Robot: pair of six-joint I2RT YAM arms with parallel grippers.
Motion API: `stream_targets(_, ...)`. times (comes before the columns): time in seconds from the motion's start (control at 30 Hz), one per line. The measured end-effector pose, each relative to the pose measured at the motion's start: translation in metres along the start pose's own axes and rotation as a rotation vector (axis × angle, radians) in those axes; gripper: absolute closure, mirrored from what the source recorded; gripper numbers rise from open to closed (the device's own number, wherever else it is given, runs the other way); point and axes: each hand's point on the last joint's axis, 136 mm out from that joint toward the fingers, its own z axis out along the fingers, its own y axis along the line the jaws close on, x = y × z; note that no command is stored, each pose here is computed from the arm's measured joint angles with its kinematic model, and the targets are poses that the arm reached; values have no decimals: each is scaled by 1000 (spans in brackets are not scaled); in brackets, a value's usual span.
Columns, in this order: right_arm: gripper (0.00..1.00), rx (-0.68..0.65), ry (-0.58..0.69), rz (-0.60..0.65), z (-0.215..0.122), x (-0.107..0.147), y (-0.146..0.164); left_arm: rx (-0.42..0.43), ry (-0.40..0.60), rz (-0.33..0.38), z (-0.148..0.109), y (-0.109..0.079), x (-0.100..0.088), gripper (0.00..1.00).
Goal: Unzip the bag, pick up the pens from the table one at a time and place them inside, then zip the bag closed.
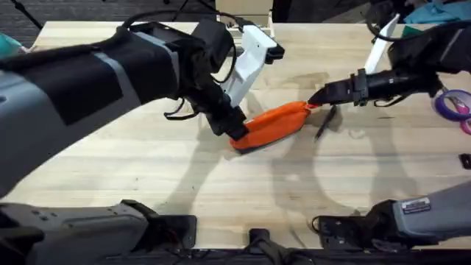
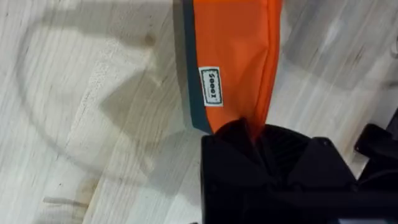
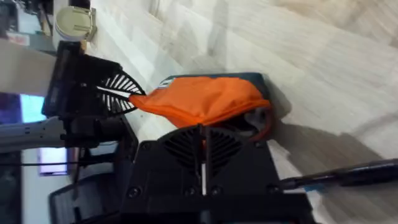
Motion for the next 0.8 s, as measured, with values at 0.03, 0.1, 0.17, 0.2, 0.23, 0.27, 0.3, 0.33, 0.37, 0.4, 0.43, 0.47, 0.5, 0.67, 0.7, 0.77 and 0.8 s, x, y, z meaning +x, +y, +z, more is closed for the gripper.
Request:
stream_targets(0.03,969,4,-7,-15,-2,-1,3,0,0,0,0,0,0,958)
stream_targets(0.1,969,11,-20,-45,-6,-4,11,0,0,0,0,0,0,958)
stream_targets(0.17,969,16,-28,-75,-8,-5,17,1,0,0,0,0,0,958)
stream_targets(0.2,969,17,-29,-85,-9,-6,20,1,1,0,0,0,0,958)
stream_targets(0.23,969,18,-29,-93,-9,-6,22,1,1,0,0,0,0,958)
stream_targets(0.27,969,18,-29,-100,-9,-6,23,1,1,-1,0,0,0,958)
stream_targets(0.3,969,17,-26,-103,-8,-6,24,1,1,-1,0,0,0,958)
stream_targets(0.33,969,15,-23,-106,-7,-5,25,1,1,-1,0,0,0,958)
stream_targets(0.37,969,14,-19,-109,-6,-5,26,1,1,-1,0,0,0,958)
stream_targets(0.4,969,15,-12,-113,-4,-4,27,1,1,-1,0,0,0,958)
stream_targets(0.43,969,18,-4,-116,-3,-3,27,1,1,0,0,0,0,958)
stream_targets(0.47,969,21,6,-121,-1,-2,27,1,1,0,0,0,0,958)
stream_targets(0.5,969,24,16,-126,2,-1,28,1,1,0,0,0,0,958)
stream_targets(0.67,969,22,69,-158,15,5,36,1,1,0,0,0,0,958)
stream_targets(0.7,969,20,79,-164,17,7,37,1,1,0,0,0,0,958)
stream_targets(0.77,969,17,96,-176,22,9,41,1,1,0,0,0,0,958)
stream_targets(0.8,969,14,102,-180,24,10,42,1,1,-1,0,0,0,958)
